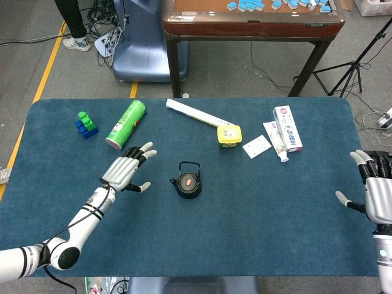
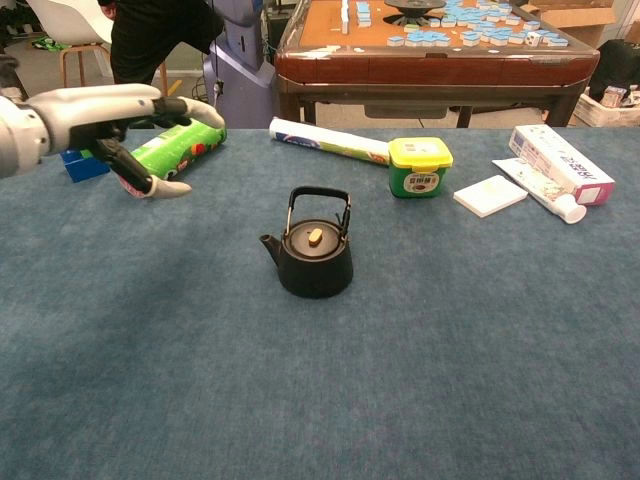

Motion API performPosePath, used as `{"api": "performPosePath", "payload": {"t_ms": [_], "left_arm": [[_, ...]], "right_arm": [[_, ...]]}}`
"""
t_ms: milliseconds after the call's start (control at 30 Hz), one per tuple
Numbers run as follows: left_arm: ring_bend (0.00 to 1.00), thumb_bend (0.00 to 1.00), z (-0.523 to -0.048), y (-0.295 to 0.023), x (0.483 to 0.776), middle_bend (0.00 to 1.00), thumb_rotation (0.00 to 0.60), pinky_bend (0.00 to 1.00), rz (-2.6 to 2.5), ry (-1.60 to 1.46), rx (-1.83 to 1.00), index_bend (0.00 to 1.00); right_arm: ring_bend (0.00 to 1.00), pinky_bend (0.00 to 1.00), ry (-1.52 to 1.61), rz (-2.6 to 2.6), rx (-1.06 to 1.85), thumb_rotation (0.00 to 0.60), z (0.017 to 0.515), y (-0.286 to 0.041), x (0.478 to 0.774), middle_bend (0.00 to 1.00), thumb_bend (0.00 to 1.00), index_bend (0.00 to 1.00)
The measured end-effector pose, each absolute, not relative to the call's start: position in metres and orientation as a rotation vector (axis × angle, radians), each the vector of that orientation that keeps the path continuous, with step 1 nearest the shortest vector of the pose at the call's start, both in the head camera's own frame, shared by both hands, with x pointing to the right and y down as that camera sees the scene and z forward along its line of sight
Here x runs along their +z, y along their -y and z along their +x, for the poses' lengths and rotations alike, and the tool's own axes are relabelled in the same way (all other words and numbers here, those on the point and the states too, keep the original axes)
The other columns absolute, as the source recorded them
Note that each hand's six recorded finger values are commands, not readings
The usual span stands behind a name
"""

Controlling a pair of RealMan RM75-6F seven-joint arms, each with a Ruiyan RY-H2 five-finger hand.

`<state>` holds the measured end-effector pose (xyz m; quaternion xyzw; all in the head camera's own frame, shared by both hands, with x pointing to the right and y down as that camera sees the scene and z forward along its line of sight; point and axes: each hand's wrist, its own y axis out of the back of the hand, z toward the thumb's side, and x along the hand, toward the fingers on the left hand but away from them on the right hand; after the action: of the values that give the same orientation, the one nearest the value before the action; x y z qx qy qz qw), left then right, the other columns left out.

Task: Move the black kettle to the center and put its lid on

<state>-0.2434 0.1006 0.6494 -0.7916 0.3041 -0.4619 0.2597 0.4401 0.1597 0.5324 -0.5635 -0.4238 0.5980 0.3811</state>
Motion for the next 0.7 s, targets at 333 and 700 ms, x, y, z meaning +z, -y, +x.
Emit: {"api": "performPosePath", "payload": {"t_ms": [333, 700], "left_arm": [[0.00, 0.29, -0.344, -0.125, 0.625, 0.00, 0.599, 0.00, -1.924, -0.998, -1.369, 0.12], [0.00, 0.29, -0.419, -0.184, 0.591, 0.00, 0.599, 0.00, -1.733, -1.109, -1.445, 0.12]], "right_arm": [[0.01, 0.10, 0.966, -1.568, 1.470, 0.600, 0.431, -0.165, 0.541, 0.18, 0.20, 0.15], [0.01, 0.10, 0.924, -1.602, 1.486, 0.600, 0.430, -0.181, 0.545, 0.18, 0.20, 0.15]]}}
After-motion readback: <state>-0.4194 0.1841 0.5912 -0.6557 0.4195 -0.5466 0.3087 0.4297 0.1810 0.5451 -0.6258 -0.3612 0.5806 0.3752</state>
